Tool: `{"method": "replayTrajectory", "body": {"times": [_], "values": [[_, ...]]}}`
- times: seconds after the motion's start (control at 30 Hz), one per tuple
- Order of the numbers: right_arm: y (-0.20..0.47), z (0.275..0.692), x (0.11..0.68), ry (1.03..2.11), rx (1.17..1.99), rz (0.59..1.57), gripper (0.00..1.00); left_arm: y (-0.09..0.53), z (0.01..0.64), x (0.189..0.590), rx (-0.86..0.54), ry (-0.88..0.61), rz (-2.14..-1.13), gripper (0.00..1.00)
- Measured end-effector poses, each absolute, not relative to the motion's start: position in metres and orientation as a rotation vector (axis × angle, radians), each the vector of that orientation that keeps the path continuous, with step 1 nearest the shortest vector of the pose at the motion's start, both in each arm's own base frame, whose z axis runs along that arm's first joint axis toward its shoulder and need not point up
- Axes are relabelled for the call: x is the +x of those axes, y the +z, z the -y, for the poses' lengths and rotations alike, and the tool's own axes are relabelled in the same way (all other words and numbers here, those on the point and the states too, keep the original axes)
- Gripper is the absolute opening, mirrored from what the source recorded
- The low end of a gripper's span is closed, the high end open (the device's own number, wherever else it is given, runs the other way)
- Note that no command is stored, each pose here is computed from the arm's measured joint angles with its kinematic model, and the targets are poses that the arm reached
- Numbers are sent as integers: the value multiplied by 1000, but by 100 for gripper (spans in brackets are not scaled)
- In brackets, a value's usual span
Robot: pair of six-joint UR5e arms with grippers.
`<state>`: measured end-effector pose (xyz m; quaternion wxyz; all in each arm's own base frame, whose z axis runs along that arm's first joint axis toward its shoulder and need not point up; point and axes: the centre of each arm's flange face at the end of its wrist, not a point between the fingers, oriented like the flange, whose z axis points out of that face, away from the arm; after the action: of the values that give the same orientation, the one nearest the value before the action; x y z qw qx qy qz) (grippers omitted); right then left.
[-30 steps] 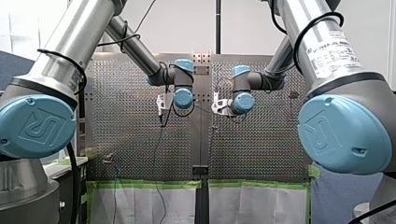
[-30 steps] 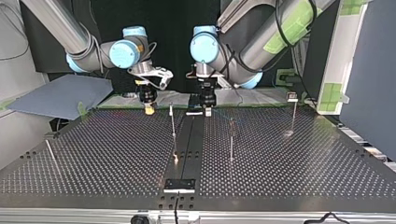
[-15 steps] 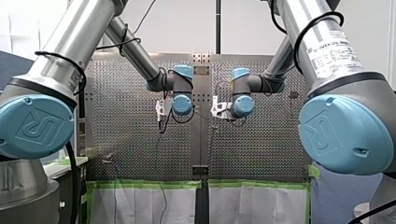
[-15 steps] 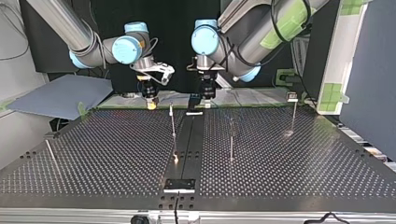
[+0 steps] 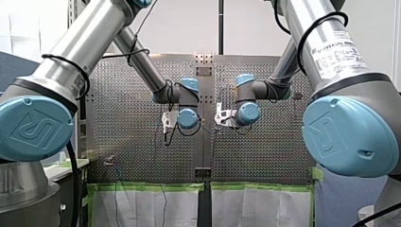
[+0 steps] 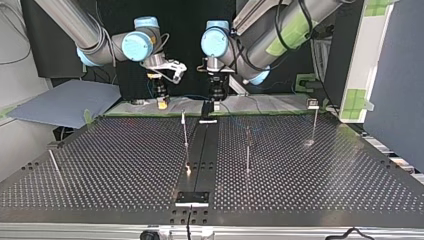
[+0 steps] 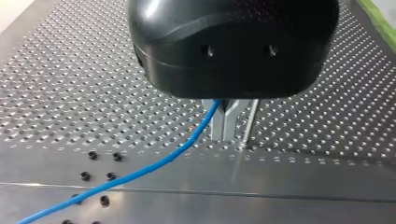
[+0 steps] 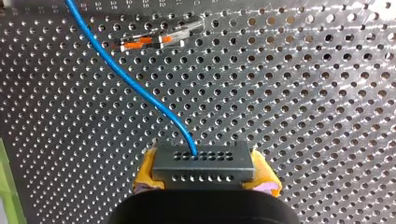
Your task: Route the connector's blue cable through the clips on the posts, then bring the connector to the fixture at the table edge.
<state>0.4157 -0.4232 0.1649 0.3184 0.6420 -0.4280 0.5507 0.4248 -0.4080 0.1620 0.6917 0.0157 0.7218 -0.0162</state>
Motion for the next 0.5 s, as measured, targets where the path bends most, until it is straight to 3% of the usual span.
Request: {"method": "replayTrajectory", "body": {"times": [0.5], "values": [[150,424,401,1472,1626,1121,0,122,416,421,61,-32,-1653,2]]}}
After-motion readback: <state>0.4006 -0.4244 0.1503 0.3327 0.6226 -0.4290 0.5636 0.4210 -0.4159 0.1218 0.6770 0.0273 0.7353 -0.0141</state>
